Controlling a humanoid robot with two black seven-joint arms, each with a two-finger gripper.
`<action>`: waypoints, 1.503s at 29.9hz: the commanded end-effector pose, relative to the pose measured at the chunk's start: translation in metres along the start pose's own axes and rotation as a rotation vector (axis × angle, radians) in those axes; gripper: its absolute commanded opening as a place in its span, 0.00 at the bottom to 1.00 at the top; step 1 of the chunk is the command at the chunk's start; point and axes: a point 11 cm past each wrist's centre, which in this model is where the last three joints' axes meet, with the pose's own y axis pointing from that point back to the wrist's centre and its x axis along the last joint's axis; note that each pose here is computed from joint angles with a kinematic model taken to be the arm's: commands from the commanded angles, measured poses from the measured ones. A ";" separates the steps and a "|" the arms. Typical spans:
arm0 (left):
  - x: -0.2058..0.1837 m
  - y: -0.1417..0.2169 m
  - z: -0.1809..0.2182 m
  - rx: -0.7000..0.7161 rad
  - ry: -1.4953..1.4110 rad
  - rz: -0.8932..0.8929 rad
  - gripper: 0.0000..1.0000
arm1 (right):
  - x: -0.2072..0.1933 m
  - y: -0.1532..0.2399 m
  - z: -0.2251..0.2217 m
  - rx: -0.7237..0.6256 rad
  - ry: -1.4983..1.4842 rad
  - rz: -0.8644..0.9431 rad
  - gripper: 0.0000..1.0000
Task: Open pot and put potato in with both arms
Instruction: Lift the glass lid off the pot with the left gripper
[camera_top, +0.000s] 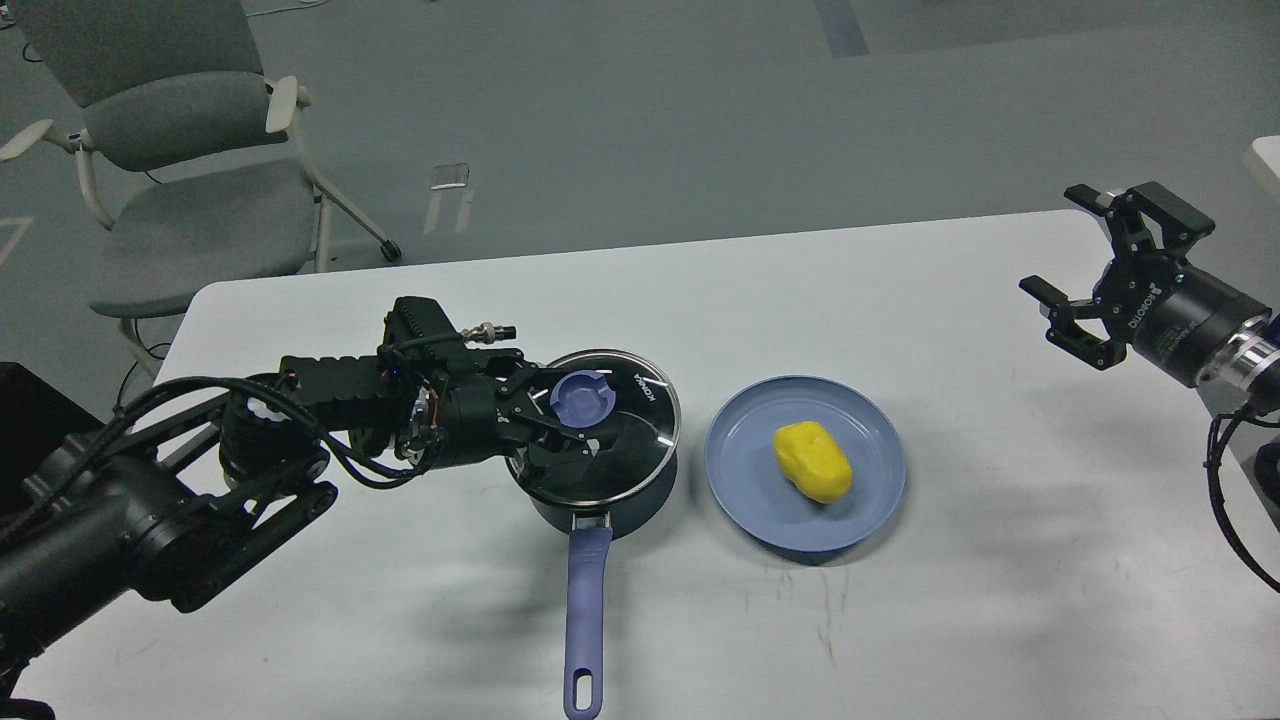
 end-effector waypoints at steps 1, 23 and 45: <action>0.002 -0.001 0.000 0.001 -0.007 0.016 0.39 | 0.000 0.000 0.001 -0.002 0.001 -0.001 1.00; -0.030 0.114 -0.053 0.220 -0.046 -0.043 0.21 | 0.000 0.002 0.004 -0.009 -0.004 0.003 1.00; -0.132 0.160 -0.088 0.415 0.186 -0.087 0.24 | 0.000 0.003 0.003 -0.008 -0.004 0.003 1.00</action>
